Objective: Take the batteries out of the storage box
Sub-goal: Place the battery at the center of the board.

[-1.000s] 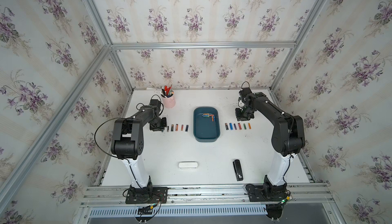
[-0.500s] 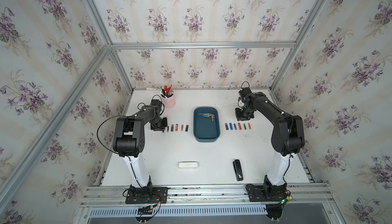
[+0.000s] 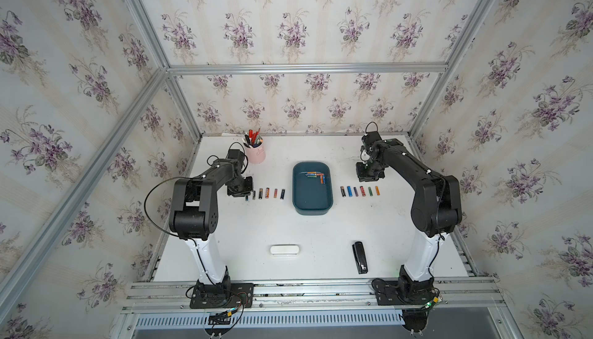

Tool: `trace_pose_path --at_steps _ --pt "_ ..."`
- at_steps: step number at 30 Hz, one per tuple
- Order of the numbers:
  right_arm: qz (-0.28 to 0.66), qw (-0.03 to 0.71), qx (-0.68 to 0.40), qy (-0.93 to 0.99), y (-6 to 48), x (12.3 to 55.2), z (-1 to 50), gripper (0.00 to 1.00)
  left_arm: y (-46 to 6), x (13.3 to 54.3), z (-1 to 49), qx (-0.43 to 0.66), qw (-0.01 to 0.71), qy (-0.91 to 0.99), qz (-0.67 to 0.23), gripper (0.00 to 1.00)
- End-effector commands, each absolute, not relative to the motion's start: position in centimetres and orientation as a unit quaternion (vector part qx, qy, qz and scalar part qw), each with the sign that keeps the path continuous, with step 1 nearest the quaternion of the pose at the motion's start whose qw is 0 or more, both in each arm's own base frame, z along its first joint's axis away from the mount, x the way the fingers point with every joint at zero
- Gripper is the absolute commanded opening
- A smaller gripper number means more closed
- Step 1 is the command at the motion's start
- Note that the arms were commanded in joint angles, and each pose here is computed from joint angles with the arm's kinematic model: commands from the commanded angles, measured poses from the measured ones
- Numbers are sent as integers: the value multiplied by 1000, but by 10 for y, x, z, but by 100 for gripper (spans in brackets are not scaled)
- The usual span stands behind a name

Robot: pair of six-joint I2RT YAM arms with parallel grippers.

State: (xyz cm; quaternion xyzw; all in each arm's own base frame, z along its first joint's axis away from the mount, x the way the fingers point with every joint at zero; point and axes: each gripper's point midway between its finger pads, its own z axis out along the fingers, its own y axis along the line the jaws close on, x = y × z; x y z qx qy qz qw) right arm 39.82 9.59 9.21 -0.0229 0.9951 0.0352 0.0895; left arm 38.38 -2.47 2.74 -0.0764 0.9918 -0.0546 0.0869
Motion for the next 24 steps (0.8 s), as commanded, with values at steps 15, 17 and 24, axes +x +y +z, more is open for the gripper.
trace_pose_path --at_steps 15,17,24 --pt "40 102 -18 994 98 396 100 28 -58 392 117 -41 163 984 -62 44" --pt "40 100 -19 994 98 395 99 28 -71 393 124 -29 167 984 -61 46" --pt "46 101 -18 994 102 393 98 28 -135 398 131 22 173 982 -76 49"
